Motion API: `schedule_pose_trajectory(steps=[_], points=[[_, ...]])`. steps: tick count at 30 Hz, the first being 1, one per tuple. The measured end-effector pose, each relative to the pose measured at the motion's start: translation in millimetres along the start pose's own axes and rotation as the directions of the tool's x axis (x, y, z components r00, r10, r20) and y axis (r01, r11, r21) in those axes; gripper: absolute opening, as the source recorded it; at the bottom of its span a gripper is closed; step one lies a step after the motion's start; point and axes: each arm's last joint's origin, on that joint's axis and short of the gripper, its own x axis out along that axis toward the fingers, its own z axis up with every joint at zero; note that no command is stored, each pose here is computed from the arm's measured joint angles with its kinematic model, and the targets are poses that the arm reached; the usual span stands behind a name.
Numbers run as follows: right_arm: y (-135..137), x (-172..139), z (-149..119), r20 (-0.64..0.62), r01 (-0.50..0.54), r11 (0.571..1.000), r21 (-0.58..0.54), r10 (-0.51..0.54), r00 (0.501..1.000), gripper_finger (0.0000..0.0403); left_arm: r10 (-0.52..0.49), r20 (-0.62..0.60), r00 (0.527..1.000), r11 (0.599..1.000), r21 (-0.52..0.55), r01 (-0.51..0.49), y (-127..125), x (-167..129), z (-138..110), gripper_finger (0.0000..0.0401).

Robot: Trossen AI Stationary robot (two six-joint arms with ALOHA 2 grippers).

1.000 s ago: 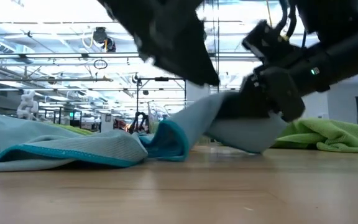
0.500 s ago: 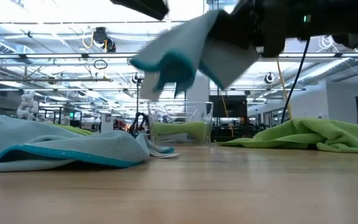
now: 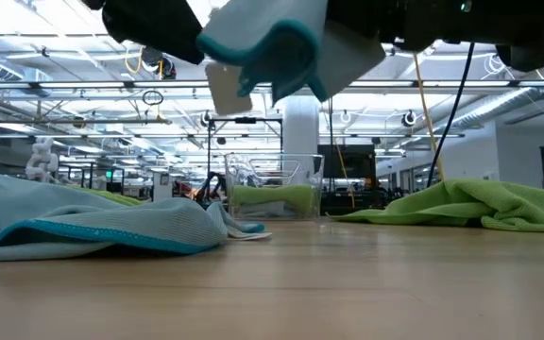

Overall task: Fold microfiber towels
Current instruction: Put the right blue towel into the transparent bin

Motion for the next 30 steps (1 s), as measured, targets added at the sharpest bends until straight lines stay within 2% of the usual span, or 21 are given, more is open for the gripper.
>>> schedule_pose_trajectory(steps=[6,11,16,20,24,27,30], points=[[-2.3,1.1,2.5,0.100,-0.067,0.998,-0.003,0.067,0.993,0.0013,-0.072,0.107,0.992,0.996,-0.047,0.077,-13.4,-7.6,6.6,0.0189],[-5.9,1.2,5.6,0.146,-0.049,0.999,0.011,0.047,0.988,0.0013,-0.077,0.205,0.976,0.992,-0.082,0.096,-16.0,0.7,19.3,0.0189],[-10.2,1.8,7.9,0.232,-0.088,0.995,0.038,0.077,0.970,0.0013,-0.059,0.202,0.978,0.995,-0.072,0.074,-14.5,24.2,19.8,0.0189],[-15.3,2.4,8.3,0.252,-0.064,0.995,0.075,0.043,0.967,0.0013,-0.090,0.162,0.983,0.994,-0.050,0.099,-14.7,30.2,16.2,0.0189],[-19.5,2.6,9.8,0.315,-0.092,0.991,0.101,0.056,0.948,0.0013,-0.130,0.160,0.978,0.991,0.006,0.131,-19.5,16.6,14.6,0.0189],[-22.1,2.6,9.6,0.368,-0.145,0.983,0.110,0.095,0.925,0.0013,-0.172,0.184,0.968,0.985,0.032,0.169,-24.3,-3.7,16.0,0.0189],[-25.3,0.3,7.3,0.425,-0.202,0.972,0.116,0.136,0.895,0.0013,-0.173,0.215,0.961,0.984,0.071,0.161,-25.4,-27.9,15.6,0.0189]])
